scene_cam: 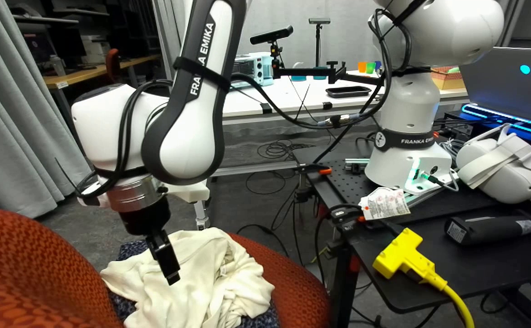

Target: Hang the white blanket on the backrest of the orange chair

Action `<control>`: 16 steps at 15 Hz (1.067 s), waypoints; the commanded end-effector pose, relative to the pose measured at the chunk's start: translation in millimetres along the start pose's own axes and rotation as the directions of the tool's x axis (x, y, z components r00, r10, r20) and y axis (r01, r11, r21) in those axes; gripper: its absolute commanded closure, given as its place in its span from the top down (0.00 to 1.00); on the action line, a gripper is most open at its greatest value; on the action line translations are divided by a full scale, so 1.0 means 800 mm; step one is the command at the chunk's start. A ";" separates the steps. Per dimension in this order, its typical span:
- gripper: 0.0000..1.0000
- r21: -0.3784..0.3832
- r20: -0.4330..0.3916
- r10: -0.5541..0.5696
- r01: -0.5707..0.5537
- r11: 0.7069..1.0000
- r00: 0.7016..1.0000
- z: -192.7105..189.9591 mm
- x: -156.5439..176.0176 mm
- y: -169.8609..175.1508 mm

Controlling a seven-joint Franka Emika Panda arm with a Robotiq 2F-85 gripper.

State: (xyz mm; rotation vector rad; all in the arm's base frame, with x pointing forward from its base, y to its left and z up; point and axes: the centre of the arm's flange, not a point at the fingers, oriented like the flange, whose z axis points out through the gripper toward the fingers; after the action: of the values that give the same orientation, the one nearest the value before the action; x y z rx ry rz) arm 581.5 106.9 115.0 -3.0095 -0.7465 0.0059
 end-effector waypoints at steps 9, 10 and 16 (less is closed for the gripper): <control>0.83 0.054 -0.006 -0.022 0.022 0.998 1.000 0.054 0.036 0.024; 0.74 0.055 -0.008 -0.022 0.022 0.998 1.000 0.052 0.034 0.023; 0.27 0.069 -0.040 0.015 -0.012 0.998 0.999 0.025 0.019 0.019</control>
State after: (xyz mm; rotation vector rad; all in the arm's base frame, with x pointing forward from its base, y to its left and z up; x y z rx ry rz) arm 607.1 106.7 76.1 -2.9651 -0.7253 0.0007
